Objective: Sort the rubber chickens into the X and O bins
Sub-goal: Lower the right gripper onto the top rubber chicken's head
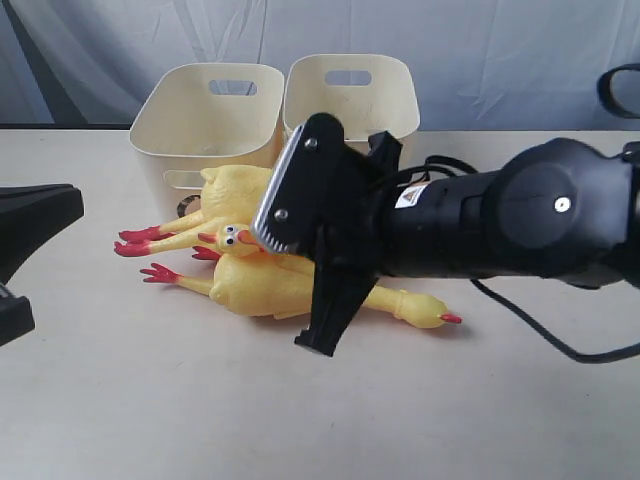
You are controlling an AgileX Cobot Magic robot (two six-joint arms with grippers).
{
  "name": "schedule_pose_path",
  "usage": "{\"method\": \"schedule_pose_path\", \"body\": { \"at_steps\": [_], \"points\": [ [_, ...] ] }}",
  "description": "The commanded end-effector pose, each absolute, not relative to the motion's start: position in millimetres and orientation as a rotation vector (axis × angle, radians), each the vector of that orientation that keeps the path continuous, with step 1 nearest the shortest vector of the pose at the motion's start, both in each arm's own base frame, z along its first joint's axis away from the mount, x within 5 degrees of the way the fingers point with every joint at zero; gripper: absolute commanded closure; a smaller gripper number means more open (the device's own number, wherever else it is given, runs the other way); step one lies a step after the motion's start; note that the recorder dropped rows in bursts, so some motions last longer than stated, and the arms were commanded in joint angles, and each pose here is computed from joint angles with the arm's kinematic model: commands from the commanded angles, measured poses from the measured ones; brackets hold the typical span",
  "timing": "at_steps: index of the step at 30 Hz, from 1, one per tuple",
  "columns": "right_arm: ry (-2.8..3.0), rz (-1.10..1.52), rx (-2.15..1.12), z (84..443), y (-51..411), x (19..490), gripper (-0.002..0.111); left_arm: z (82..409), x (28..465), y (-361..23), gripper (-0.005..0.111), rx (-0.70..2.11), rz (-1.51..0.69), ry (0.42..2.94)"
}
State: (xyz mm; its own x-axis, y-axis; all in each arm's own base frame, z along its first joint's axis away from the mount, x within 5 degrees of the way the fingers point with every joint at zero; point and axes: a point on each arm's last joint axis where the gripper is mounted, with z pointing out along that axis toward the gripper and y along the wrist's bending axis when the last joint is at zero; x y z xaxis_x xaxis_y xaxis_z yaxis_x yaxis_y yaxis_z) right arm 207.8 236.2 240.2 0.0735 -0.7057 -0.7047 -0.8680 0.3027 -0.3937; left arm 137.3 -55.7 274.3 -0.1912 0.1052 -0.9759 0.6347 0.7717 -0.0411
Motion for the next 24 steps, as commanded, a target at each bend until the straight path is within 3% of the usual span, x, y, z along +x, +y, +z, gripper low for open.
{"method": "schedule_pose_path", "body": {
  "at_steps": [1,3,5,10,12,21,24],
  "points": [
    [1.660,0.185,-1.454,227.6,246.9,210.6,0.108,275.8,138.6,-55.3,0.106,0.574,-0.527,1.722],
    [1.632,0.148,-1.451,222.8,253.0,211.1,0.108,275.8,138.6,-55.3,0.106,0.574,-0.527,1.722],
    [1.589,0.112,-1.485,218.1,258.3,210.1,0.100,275.8,138.6,-55.3,0.106,0.574,-0.527,1.722],
    [1.548,0.051,-1.510,204.7,266.4,212.6,0.057,275.8,138.6,-55.3,0.106,0.574,-0.527,1.722],
    [1.547,0.029,-1.483,201.6,268.1,216.8,0.045,275.8,138.6,-55.3,0.106,0.574,-0.527,1.722],
    [1.521,-0.019,-1.433,196.3,283.3,233.6,0.061,275.8,138.6,-55.3,0.106,0.574,-0.527,1.722],
    [1.512,-0.020,-1.436,195.7,289.1,237.7,0.062,275.8,138.6,-55.3,0.106,0.574,-0.527,1.722]
  ]
}}
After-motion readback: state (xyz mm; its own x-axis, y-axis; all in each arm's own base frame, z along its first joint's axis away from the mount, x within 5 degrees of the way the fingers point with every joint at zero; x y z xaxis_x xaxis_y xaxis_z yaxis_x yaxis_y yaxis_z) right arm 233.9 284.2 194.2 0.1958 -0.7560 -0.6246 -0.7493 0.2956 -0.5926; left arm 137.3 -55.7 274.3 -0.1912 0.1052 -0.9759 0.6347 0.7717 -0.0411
